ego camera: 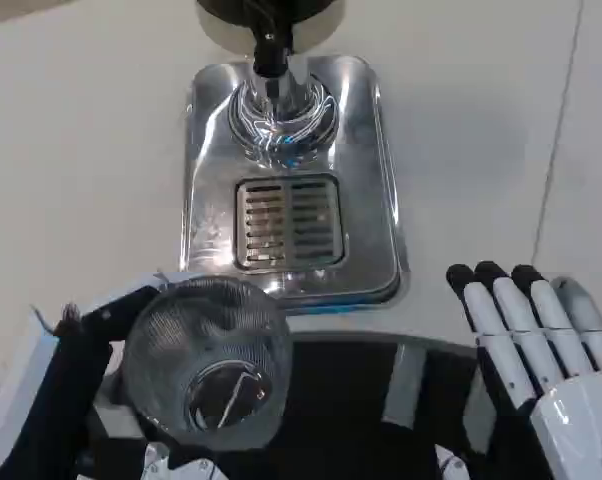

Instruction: Grasp the cup under the faucet to collect the drink, then remove the cup.

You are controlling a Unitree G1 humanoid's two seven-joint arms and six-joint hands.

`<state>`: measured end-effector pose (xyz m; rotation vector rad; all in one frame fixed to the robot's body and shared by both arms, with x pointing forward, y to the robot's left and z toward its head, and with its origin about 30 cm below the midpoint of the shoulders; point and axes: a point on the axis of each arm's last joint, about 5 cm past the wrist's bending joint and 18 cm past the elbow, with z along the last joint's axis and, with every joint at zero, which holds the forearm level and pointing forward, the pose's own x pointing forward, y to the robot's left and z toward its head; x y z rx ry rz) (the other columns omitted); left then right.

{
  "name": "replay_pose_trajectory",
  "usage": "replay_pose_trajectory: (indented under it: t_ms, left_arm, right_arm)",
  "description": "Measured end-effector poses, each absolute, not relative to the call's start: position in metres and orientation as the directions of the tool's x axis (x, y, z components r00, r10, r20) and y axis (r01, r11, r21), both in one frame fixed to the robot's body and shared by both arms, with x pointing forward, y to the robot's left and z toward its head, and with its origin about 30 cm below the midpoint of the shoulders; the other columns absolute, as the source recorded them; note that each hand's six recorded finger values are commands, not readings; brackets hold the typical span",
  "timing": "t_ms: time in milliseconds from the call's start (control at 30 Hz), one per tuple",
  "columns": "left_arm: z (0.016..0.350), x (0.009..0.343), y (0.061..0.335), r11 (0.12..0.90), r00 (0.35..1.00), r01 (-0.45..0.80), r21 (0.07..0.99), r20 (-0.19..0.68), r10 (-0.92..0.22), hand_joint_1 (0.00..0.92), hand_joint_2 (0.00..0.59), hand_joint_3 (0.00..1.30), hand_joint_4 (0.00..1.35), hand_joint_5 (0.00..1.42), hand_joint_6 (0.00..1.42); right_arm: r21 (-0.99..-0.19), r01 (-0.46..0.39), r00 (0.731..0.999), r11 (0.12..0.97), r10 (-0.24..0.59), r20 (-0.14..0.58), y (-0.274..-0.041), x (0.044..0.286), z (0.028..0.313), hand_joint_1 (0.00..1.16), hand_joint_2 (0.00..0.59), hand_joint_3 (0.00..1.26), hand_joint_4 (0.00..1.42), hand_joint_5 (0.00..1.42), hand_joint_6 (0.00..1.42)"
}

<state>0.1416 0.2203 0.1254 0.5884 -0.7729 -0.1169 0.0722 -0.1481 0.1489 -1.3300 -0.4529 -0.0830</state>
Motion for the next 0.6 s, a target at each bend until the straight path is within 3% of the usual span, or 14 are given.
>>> replay_pose_trajectory:
  t_ms: [467,600]
  left_arm:
    - [0.129,0.151,0.218,0.835,0.702,-0.106,0.540,0.636,-0.322,0.687,0.067,1.20,1.28,1.35,1.42]
    - [0.127,0.161,0.217,0.842,0.722,-0.114,0.527,0.626,-0.294,0.687,0.067,1.20,1.28,1.35,1.42]
  right_arm:
    - [-0.907,0.318,0.907,0.275,0.189,0.375,-0.145,0.080,0.150,0.42,0.584,0.00,0.00,0.00,0.00]
    - [-0.903,0.321,0.909,0.284,0.175,0.378,-0.145,0.081,0.150,0.42,0.585,0.00,0.00,0.00,0.00]
